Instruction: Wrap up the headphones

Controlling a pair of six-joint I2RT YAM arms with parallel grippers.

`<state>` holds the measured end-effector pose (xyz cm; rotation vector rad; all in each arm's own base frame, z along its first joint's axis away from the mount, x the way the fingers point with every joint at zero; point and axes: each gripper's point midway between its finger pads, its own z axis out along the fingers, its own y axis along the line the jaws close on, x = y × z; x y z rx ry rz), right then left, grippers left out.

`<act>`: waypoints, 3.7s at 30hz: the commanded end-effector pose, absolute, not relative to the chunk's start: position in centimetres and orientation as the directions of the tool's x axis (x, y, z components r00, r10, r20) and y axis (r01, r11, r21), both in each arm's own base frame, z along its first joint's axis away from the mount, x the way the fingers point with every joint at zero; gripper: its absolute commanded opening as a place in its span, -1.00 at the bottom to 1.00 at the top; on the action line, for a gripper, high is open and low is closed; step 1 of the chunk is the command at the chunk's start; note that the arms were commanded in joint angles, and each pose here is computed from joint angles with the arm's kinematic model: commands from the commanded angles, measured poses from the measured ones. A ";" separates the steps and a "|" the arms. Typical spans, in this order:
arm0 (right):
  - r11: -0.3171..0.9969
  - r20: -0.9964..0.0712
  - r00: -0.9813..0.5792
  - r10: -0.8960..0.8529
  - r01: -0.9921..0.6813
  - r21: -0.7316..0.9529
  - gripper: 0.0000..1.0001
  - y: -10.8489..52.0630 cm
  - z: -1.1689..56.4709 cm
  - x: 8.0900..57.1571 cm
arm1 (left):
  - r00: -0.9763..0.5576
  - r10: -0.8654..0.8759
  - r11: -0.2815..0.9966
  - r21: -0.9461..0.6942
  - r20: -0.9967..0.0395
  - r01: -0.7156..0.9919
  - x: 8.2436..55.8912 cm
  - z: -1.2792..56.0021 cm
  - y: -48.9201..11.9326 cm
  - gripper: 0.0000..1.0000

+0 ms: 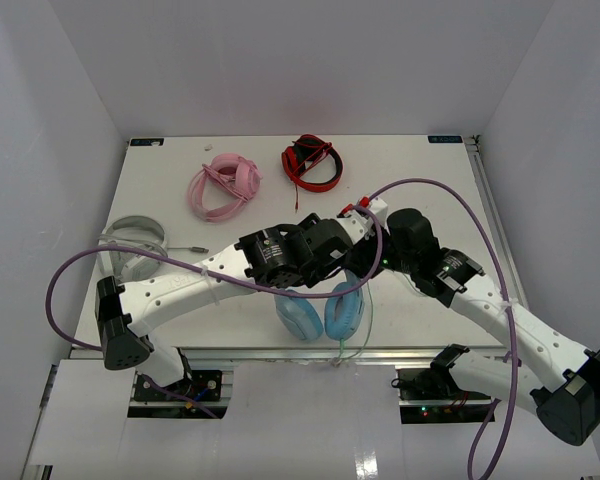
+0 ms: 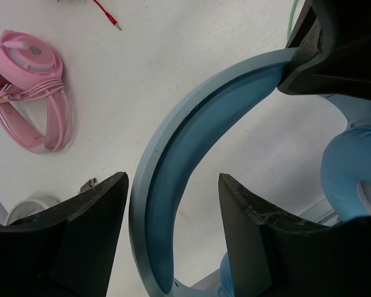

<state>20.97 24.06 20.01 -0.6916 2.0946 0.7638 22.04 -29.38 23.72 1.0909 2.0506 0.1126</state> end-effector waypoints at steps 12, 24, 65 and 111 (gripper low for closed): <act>0.597 -0.864 -0.484 -0.137 -0.737 0.318 -0.85 25.5 23.4 20.4 | -0.292 0.757 0.604 0.458 -0.584 0.652 23.0 23.3 -30.2 -0.30; 0.706 -0.893 -0.446 -0.066 -0.653 0.274 0.65 23.7 24.3 22.3 | -0.412 0.641 0.745 0.398 -0.647 0.535 23.2 20.6 -29.6 -1.00; 0.529 -0.947 0.234 0.218 -0.844 -0.087 0.97 25.0 30.5 20.5 | -0.150 -0.511 0.839 -0.529 -0.846 0.123 23.4 48.4 -12.1 -1.00; 0.637 -1.000 0.005 -0.023 -0.771 -0.019 0.32 27.4 22.1 27.0 | 0.075 -0.620 0.784 -0.612 -0.781 0.103 17.6 55.1 -3.0 -1.00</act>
